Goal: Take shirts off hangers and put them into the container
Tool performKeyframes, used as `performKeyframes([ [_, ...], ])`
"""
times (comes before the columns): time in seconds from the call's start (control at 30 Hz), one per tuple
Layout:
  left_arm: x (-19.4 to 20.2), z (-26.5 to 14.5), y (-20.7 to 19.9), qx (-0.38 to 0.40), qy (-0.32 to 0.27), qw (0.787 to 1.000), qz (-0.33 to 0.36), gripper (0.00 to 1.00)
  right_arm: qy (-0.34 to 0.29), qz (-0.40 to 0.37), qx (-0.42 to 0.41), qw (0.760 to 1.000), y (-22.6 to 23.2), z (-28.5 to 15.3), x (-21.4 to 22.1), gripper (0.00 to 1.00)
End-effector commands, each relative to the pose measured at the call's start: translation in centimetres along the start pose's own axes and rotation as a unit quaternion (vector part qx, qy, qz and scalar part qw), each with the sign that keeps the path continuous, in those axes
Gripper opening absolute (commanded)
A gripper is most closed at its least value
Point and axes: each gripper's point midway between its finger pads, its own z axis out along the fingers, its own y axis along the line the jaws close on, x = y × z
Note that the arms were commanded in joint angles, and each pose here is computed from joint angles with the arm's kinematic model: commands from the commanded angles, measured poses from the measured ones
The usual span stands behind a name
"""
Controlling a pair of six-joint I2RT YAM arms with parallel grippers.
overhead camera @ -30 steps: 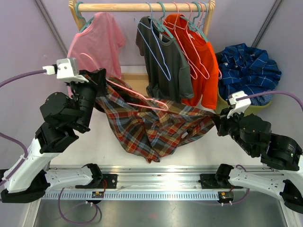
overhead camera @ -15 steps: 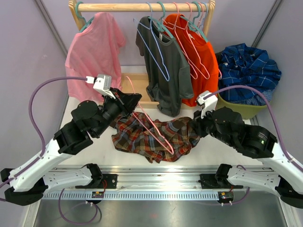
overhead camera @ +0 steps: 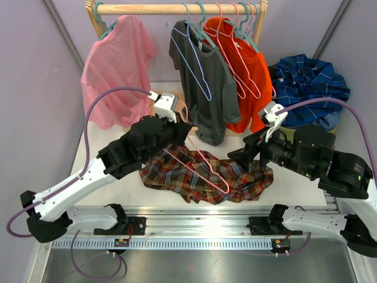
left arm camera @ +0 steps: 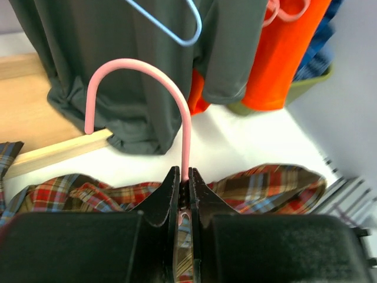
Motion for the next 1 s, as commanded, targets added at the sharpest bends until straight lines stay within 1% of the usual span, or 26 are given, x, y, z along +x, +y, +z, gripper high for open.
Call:
performKeyframes([
  [0.0, -2.2, -0.3, -0.9, 0.011, -0.012, 1.0, 0.021, 0.0, 0.011, -0.015, -0.023, 1.0, 0.8, 0.2, -0.2, 0.79],
  [0.17, -2.5, -0.2, -0.4, 0.0, -0.016, 0.999, 0.031, 0.0, 0.021, -0.011, -0.053, 0.998, 2.1, 1.5, 0.2, 0.78],
  [0.4, -2.7, 0.6, -0.9, 0.003, -0.013, 0.999, 0.039, 0.0, 0.074, 0.018, -0.128, 0.989, 5.3, 4.9, 2.9, 0.77],
  [0.5, -2.5, 1.0, -0.9, -0.001, -0.01, 0.999, 0.042, 0.0, 0.089, 0.027, -0.138, 0.986, 5.8, 5.6, 3.6, 0.76],
  [0.7, -2.1, 1.9, -0.6, -0.016, -0.007, 0.999, 0.048, 0.0, 0.099, 0.037, -0.148, 0.983, 6.2, 6.1, 4.2, 0.73],
  [0.73, -2.2, 1.9, -0.7, -0.015, -0.009, 0.999, 0.048, 0.0, 0.103, 0.038, -0.147, 0.983, 6.2, 6.3, 4.4, 0.7],
  [0.77, -2.4, 1.9, -0.8, -0.014, -0.011, 0.999, 0.048, 0.0, 0.105, 0.038, -0.147, 0.983, 6.3, 6.4, 4.5, 0.64],
  [0.83, -2.7, 1.9, -0.9, -0.012, -0.015, 0.999, 0.048, 0.0, 0.112, 0.039, -0.144, 0.982, 6.2, 6.8, 4.9, 0.55],
  [0.87, -2.9, 1.7, -1.1, -0.011, -0.019, 0.999, 0.049, 0.0, 0.115, 0.038, -0.143, 0.982, 6.2, 6.9, 5.0, 0.46],
  [0.93, -3.7, 1.3, -1.1, -0.012, -0.028, 0.998, 0.046, 0.0, 0.12, 0.037, -0.139, 0.982, 6.0, 7.2, 5.3, 0.39],
  [0.97, -3.9, 1.2, -1.2, -0.01, -0.031, 0.998, 0.045, 0.0, 0.121, 0.037, -0.137, 0.982, 6.0, 7.3, 5.4, 0.3],
])
